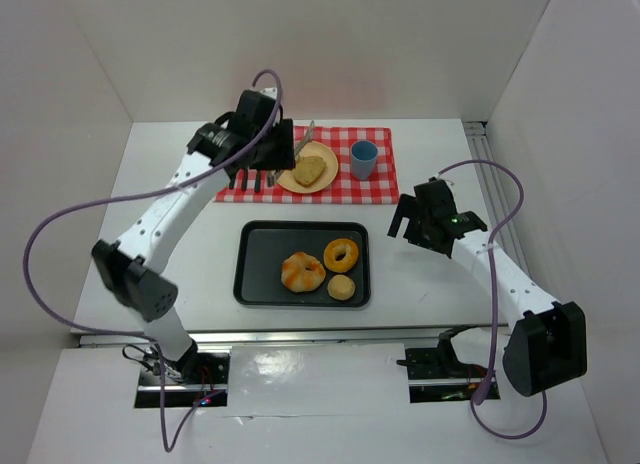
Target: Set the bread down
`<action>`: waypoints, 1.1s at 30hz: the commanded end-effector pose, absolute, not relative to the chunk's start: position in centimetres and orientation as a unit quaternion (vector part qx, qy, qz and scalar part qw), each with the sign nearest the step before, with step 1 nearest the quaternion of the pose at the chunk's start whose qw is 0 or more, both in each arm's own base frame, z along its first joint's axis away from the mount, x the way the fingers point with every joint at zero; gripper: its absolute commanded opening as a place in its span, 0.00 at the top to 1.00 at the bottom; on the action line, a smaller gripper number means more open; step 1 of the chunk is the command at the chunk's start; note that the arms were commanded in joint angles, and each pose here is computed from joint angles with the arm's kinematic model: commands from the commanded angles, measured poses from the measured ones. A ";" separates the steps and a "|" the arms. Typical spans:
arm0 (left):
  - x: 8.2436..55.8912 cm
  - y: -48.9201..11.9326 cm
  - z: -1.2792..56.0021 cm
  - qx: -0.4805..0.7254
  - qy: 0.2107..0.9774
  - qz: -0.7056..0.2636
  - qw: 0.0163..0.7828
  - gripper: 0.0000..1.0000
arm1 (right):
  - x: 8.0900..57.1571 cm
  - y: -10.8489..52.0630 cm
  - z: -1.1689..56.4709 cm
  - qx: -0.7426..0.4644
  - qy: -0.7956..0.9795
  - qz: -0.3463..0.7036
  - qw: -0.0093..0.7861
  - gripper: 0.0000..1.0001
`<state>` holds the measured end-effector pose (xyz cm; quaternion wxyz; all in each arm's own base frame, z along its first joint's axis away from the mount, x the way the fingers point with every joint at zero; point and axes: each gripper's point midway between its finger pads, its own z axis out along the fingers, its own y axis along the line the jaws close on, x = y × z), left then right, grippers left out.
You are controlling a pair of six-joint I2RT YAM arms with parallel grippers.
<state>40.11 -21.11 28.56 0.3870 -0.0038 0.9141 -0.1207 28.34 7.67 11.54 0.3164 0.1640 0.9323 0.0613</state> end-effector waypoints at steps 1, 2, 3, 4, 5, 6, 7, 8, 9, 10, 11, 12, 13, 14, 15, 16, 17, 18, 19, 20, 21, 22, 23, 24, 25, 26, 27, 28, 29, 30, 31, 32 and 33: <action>35.0 -22.5 26.6 0.069 0.921 -0.134 0.359 0.38 | 29.0 7.8 13.9 0.167 0.919 0.072 0.350 0.00; 33.5 -22.8 25.9 0.086 0.923 -0.141 0.346 0.38 | 29.0 7.8 13.9 0.167 0.919 0.072 0.350 0.00; 32.0 -23.1 26.7 0.097 0.917 -0.162 0.351 0.38 | 29.0 7.8 13.9 0.167 0.919 0.072 0.350 0.00; 29.9 -23.9 24.7 0.119 0.923 -0.180 0.319 0.38 | 29.0 7.8 13.9 0.167 0.919 0.072 0.350 0.00; 28.5 -24.4 24.2 0.133 0.924 -0.191 0.305 0.38 | 28.8 7.8 13.7 0.167 0.921 0.070 0.346 0.00; 27.3 -24.5 24.4 0.143 0.921 -0.204 0.301 0.38 | 28.8 7.8 13.7 0.167 0.921 0.070 0.346 0.00; 26.0 -24.8 23.0 0.147 0.926 -0.210 0.277 0.38 | 28.8 7.8 13.7 0.167 0.921 0.070 0.346 0.00; 25.0 -25.5 22.9 0.162 0.923 -0.220 0.270 0.38 | 28.6 7.7 13.4 0.167 0.922 0.068 0.342 0.00; 24.3 -25.9 22.2 0.161 0.926 -0.225 0.255 0.38 | 28.6 7.7 13.4 0.167 0.922 0.068 0.342 0.00; 23.6 -26.0 21.7 0.162 0.927 -0.231 0.247 0.38 | 28.6 7.7 13.4 0.167 0.922 0.068 0.342 0.00; 22.8 -26.5 21.2 0.168 0.928 -0.235 0.236 0.38 | 28.6 7.7 13.4 0.167 0.922 0.068 0.342 0.00; 22.4 -26.6 20.9 0.172 0.928 -0.234 0.232 0.38 | 28.6 7.7 13.4 0.167 0.922 0.068 0.342 0.00; 22.4 -26.7 20.7 0.167 0.929 -0.235 0.230 0.38 | 28.6 7.7 13.4 0.167 0.922 0.068 0.342 0.00; 21.9 -26.7 19.9 0.172 0.932 -0.231 0.220 0.38 | 28.6 7.7 13.4 0.167 0.922 0.068 0.342 0.00; 21.7 -27.1 20.0 0.172 0.930 -0.235 0.222 0.38 | 28.6 7.7 13.6 0.167 0.921 0.070 0.346 0.00; 21.8 -26.9 19.3 0.171 0.934 -0.226 0.216 0.38 | 28.6 7.7 13.6 0.167 0.921 0.070 0.346 0.00; 21.6 -27.0 19.2 0.174 0.934 -0.223 0.218 0.39 | 28.6 7.7 13.6 0.167 0.921 0.070 0.346 0.00; 21.6 -27.0 18.4 0.174 0.937 -0.217 0.209 0.39 | 28.6 7.7 13.6 0.167 0.921 0.070 0.346 0.00; 21.6 -27.0 18.1 0.174 0.939 -0.214 0.204 0.39 | 28.6 7.7 13.4 0.167 0.922 0.068 0.342 0.00; 21.6 -27.0 18.1 0.174 0.939 -0.214 0.204 0.39 | 28.6 7.7 13.4 0.167 0.922 0.068 0.342 0.00; 21.2 -27.1 17.7 0.178 0.941 -0.210 0.196 0.40 | 28.6 7.7 13.4 0.167 0.922 0.068 0.342 0.00; 21.1 -26.9 17.3 0.178 0.943 -0.207 0.191 0.40 | 28.6 7.7 13.4 0.167 0.922 0.068 0.342 0.00; 20.9 -26.8 16.9 0.178 0.944 -0.204 0.187 0.41 | 28.7 7.6 13.4 0.169 0.922 0.064 0.344 0.00; 20.9 -26.8 16.9 0.178 0.944 -0.204 0.187 0.41 | 28.7 7.6 13.4 0.169 0.922 0.064 0.344 0.00; 20.9 -26.5 16.5 0.172 0.947 -0.197 0.186 0.42 | 28.7 7.6 13.4 0.169 0.922 0.064 0.344 0.00; 21.1 -26.3 16.5 0.171 0.948 -0.191 0.190 0.42 | 28.8 7.6 13.5 0.169 0.920 0.066 0.348 0.00; 21.3 -26.3 16.1 0.169 0.950 -0.184 0.189 0.46 | 28.9 7.6 13.2 0.169 0.922 0.064 0.343 0.00; 21.3 -26.3 16.1 0.169 0.950 -0.184 0.189 0.46 | 28.8 7.8 13.2 0.167 0.923 0.068 0.341 0.00; 21.4 -26.2 16.1 0.168 0.950 -0.181 0.191 0.47 | 28.8 7.8 13.2 0.167 0.923 0.068 0.341 0.00; 21.6 -26.3 15.9 0.168 0.950 -0.180 0.191 0.50 | 28.8 7.8 13.2 0.167 0.923 0.068 0.341 0.00; 21.6 -26.3 15.9 0.168 0.950 -0.180 0.191 0.52 | 28.8 7.8 13.2 0.167 0.923 0.068 0.341 0.00; 21.6 -26.3 15.9 0.168 0.950 -0.180 0.191 0.55 | 28.8 7.8 13.2 0.167 0.923 0.068 0.341 0.00; 21.5 -26.5 15.9 0.170 0.950 -0.185 0.188 0.58 | 28.8 7.8 13.2 0.167 0.923 0.068 0.341 0.00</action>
